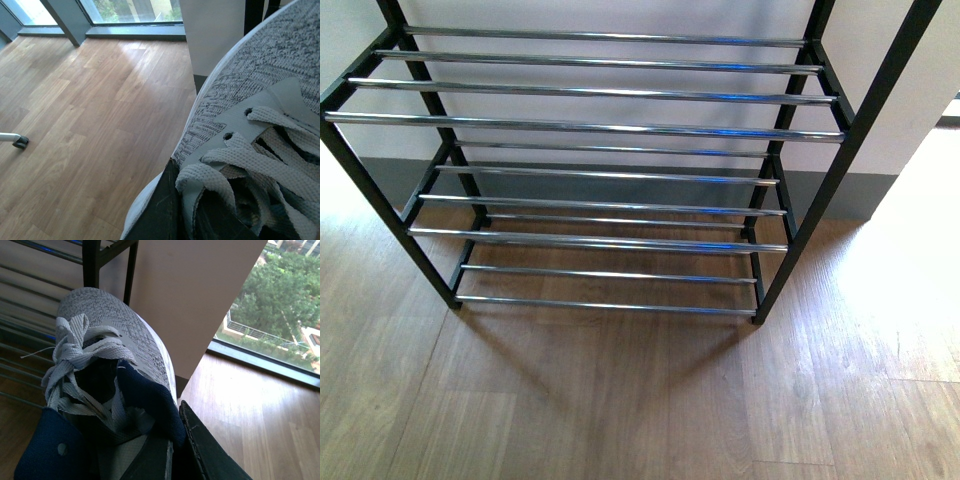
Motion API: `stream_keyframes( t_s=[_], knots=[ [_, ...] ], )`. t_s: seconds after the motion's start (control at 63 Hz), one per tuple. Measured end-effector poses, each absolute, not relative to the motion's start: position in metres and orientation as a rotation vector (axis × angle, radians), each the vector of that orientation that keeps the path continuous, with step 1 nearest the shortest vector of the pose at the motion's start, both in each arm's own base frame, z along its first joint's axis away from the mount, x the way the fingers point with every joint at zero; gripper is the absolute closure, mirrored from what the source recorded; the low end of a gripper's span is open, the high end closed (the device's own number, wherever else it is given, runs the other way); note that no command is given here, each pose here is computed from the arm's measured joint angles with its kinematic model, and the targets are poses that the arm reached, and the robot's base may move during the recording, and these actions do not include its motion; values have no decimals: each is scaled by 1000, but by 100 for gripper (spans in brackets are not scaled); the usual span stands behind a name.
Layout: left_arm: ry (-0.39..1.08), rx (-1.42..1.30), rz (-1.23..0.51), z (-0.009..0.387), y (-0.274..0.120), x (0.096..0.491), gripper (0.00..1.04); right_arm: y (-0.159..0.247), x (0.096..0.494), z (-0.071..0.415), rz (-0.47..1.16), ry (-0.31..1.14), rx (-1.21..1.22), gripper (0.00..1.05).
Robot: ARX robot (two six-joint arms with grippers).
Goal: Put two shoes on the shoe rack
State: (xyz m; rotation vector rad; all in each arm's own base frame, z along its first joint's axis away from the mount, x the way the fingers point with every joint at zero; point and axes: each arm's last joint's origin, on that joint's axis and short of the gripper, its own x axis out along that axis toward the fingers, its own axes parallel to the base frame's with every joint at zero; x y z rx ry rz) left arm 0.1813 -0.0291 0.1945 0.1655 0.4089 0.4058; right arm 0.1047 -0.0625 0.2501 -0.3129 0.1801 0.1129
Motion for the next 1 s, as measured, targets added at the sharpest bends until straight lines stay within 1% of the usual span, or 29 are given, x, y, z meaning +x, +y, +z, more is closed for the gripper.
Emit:
stream_keyframes(
  t_s=[1.0],
  knots=[
    [410,168,409,194,-29,181,103,-63,105,250,113,181,-311,104]
  ],
)
